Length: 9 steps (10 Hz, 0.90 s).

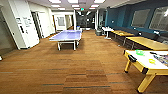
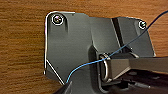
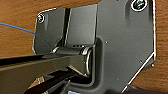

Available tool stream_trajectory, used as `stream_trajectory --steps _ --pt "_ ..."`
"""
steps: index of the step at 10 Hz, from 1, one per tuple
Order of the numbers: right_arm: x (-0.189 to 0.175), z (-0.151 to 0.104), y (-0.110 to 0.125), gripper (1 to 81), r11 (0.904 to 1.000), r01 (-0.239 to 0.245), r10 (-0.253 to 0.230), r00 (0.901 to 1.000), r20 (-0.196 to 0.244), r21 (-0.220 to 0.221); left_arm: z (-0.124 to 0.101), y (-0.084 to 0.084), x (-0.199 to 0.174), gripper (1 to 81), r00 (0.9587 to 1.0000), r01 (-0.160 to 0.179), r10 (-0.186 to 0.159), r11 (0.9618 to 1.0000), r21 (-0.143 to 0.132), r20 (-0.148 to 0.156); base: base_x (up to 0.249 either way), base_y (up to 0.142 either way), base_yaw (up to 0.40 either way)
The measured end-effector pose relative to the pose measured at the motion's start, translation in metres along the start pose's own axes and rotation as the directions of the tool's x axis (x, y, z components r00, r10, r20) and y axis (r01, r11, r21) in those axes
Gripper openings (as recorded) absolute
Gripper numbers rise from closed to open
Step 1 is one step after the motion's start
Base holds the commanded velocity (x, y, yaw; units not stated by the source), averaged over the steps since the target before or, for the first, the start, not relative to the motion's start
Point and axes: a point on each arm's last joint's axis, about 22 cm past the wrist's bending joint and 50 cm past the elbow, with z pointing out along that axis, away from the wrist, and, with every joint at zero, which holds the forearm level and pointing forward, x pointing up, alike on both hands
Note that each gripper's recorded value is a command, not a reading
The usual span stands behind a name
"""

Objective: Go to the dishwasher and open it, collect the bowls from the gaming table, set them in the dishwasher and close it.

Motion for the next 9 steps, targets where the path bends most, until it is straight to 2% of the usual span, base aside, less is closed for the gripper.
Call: stream_trajectory --steps 2,9 --pt "-0.0048 0.0 0.0006 81.1 1.0 -0.002 0.002 1.0 0.005 -0.002 -0.0008 0.0 -0.0064 81.1 1.0 0.001 -0.001 1.0 0.001 0.009 0.0 0.0 0.0" --pt "-0.0046 0.0 0.0006 81.1 1.0 -0.001 0.001 1.0 0.004 -0.002 -0.0008 -0.0005 -0.0055 81.1 1.0 0.0 0.0 1.0 0.001 0.008 0.0 0.0 0.0"
